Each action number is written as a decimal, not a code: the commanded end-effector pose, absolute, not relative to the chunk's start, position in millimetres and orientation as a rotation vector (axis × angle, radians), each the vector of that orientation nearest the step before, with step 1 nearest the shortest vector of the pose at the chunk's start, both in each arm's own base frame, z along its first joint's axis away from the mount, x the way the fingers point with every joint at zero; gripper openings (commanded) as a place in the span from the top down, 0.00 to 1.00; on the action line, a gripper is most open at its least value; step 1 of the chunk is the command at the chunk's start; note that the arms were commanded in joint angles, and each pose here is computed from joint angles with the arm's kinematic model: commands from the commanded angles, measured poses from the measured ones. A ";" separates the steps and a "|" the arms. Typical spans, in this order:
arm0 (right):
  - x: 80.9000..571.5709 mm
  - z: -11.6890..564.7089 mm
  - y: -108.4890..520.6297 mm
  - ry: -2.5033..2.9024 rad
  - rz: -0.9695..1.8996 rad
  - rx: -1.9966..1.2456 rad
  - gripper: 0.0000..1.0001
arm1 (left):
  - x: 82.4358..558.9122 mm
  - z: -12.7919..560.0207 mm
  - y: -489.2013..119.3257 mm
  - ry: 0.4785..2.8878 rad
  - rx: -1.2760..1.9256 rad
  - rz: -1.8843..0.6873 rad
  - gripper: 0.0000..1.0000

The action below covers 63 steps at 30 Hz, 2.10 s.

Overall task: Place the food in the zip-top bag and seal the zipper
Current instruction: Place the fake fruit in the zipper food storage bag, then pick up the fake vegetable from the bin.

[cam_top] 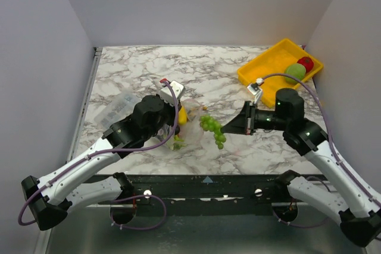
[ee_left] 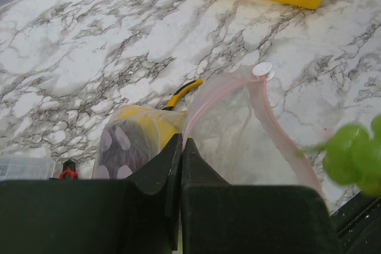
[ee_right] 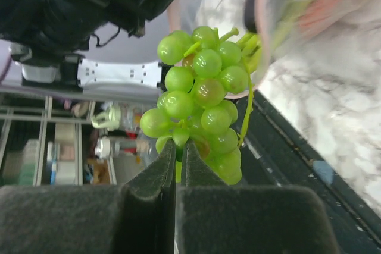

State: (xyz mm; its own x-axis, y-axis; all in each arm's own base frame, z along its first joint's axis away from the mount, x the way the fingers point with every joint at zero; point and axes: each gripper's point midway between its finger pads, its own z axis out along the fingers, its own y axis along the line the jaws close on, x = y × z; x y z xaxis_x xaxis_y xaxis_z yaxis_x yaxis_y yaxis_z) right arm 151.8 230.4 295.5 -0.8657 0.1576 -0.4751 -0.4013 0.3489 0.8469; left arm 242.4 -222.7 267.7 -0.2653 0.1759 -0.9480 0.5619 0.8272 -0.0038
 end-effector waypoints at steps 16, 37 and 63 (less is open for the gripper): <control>215.8 292.4 332.0 2.194 1.195 0.051 1.00 | 240.7 296.8 -216.0 1.758 0.515 -0.426 1.00; 234.3 255.0 375.3 2.173 0.995 0.017 0.43 | 237.2 301.9 -216.2 1.744 0.513 -0.451 1.00; 224.9 306.2 251.9 2.033 0.630 0.025 0.51 | 239.6 301.2 -213.0 1.748 0.516 -0.419 1.00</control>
